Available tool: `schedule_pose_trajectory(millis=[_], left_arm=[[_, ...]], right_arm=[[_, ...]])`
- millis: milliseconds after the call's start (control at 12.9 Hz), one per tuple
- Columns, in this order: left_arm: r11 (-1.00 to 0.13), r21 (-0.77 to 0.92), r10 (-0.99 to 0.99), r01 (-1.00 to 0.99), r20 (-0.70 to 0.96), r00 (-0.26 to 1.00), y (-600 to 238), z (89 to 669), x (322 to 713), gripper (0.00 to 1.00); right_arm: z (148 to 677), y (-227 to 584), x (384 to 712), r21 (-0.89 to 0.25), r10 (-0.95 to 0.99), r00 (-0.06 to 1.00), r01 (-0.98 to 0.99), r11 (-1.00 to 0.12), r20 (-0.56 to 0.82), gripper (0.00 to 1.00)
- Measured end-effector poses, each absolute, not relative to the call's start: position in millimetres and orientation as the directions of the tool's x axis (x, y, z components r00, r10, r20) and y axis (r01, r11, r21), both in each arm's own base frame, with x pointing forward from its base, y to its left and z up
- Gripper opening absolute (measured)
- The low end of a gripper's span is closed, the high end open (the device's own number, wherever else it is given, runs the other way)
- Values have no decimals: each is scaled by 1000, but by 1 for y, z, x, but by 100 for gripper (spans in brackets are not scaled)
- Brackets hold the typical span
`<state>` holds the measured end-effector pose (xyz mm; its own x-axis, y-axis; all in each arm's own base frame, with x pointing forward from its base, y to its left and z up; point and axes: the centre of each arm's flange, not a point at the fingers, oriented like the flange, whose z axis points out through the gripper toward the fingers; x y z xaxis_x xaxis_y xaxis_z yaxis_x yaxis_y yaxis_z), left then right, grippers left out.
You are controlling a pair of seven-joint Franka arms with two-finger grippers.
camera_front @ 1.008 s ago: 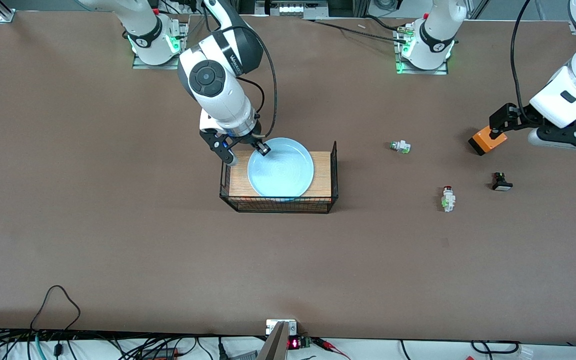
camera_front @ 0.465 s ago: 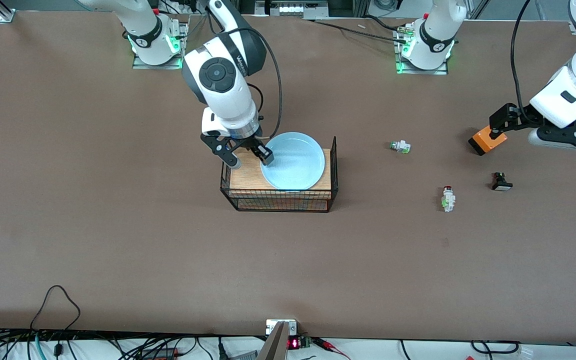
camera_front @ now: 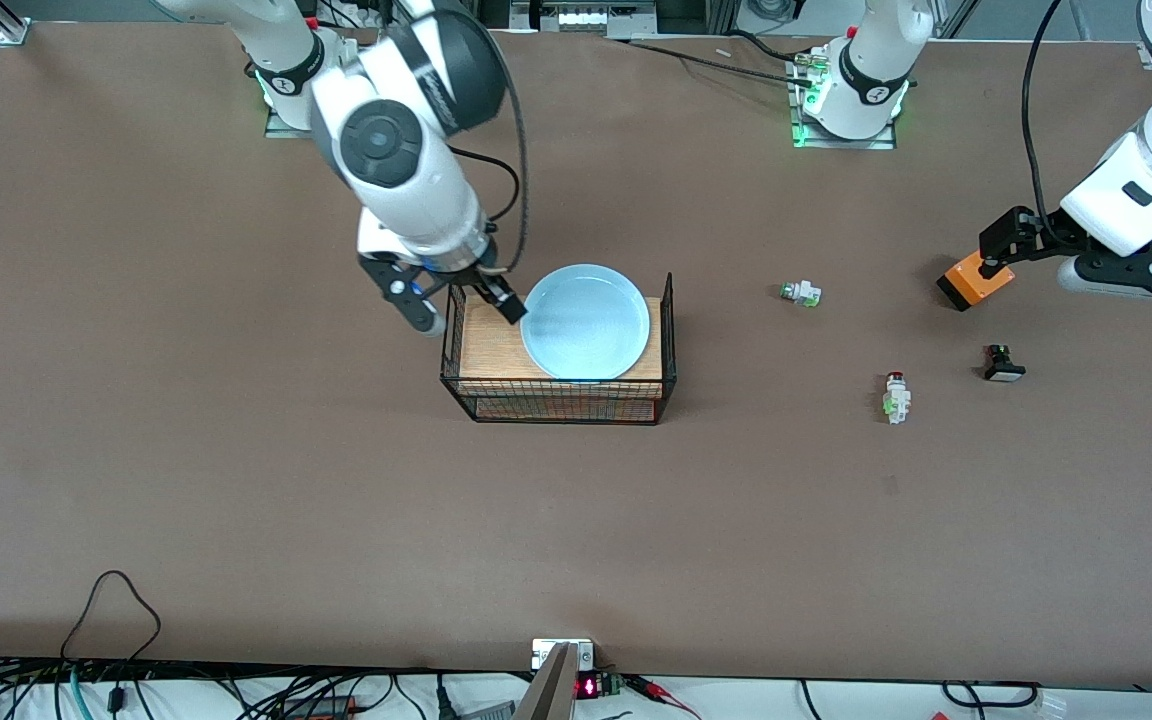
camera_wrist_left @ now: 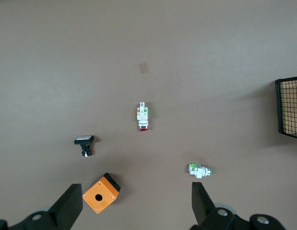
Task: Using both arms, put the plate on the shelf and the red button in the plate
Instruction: 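Open the right gripper and withdraw it from the plate, then grasp the white-green button switch with the left gripper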
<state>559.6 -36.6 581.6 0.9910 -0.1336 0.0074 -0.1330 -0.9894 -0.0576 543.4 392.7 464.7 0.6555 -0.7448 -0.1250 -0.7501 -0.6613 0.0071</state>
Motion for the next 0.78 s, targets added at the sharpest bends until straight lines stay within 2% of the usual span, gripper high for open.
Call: schedule_pose_trajectory(millis=[155, 388, 620, 775], left_arm=[[-990, -57, -132, -131, 4, 991, -36, 581, 560, 100], [-992, -53, -116, -118, -50, 992, -29, 568, 560, 100], [-992, -61, -102, -113, -168, 980, -18, 508, 579, 100], [-990, -73, -98, -119, -246, 964, -12, 455, 594, 100]], right_arm=[[504, 376, 549, 15, -698, 706, -702, -712, -119, 100], [547, 313, 570, 6, -472, 878, -473, -881, -74, 100], [571, 220, 599, 31, -201, 980, -200, -979, -16, 100], [578, 158, 615, 50, -25, 1000, -25, -998, -9, 100]])
